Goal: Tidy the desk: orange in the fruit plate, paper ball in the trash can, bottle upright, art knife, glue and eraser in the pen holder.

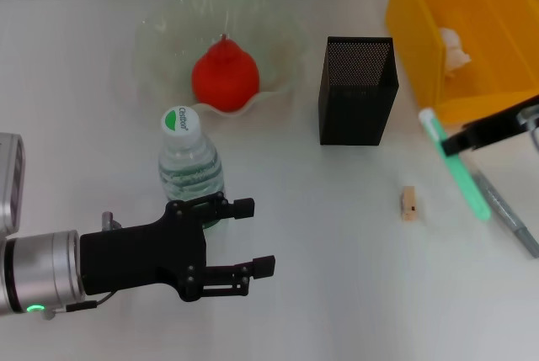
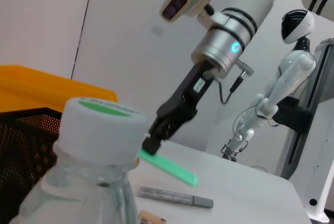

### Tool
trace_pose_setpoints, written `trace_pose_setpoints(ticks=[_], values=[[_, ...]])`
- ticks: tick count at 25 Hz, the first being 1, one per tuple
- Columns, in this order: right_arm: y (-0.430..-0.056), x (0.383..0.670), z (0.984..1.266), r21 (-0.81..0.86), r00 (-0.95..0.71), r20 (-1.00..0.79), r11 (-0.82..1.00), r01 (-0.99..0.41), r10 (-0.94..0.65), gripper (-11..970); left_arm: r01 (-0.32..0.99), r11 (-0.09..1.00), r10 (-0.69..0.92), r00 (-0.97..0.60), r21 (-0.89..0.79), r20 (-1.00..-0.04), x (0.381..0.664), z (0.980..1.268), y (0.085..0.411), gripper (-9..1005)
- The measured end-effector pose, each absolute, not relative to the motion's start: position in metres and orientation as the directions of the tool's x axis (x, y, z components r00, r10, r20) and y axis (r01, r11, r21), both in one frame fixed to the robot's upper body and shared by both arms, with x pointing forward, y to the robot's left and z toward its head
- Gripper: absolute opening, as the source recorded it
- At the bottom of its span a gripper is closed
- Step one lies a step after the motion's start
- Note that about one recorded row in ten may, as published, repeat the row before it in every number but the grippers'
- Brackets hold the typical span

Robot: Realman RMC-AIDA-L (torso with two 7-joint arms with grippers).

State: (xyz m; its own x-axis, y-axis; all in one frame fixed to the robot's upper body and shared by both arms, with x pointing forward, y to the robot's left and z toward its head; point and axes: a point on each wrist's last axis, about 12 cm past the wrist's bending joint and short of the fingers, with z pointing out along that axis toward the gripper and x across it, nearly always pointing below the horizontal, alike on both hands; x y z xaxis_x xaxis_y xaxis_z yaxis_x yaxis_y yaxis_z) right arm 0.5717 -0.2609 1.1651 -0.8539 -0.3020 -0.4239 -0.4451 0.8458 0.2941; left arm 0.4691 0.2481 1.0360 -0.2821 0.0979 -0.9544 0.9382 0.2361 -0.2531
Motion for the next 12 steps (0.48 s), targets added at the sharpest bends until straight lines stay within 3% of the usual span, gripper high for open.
trace_pose_setpoints(ticks=[7, 12], values=[[-0.328, 0.547, 1.206, 0.381, -0.649, -0.759, 0.768, -0.515, -0.058, 95, 0.938, 0.233, 0.097, -0.287, -0.258, -0.953, 0.469, 1.037, 0.248, 846], [-0.340, 0.546, 1.212, 0.373, -0.443, -0.893, 0.689, -0.621, 0.084, 103, 0.937, 0.230, 0.101, -0.292, -0.263, -0.951, 0.469, 1.036, 0.247, 846]])
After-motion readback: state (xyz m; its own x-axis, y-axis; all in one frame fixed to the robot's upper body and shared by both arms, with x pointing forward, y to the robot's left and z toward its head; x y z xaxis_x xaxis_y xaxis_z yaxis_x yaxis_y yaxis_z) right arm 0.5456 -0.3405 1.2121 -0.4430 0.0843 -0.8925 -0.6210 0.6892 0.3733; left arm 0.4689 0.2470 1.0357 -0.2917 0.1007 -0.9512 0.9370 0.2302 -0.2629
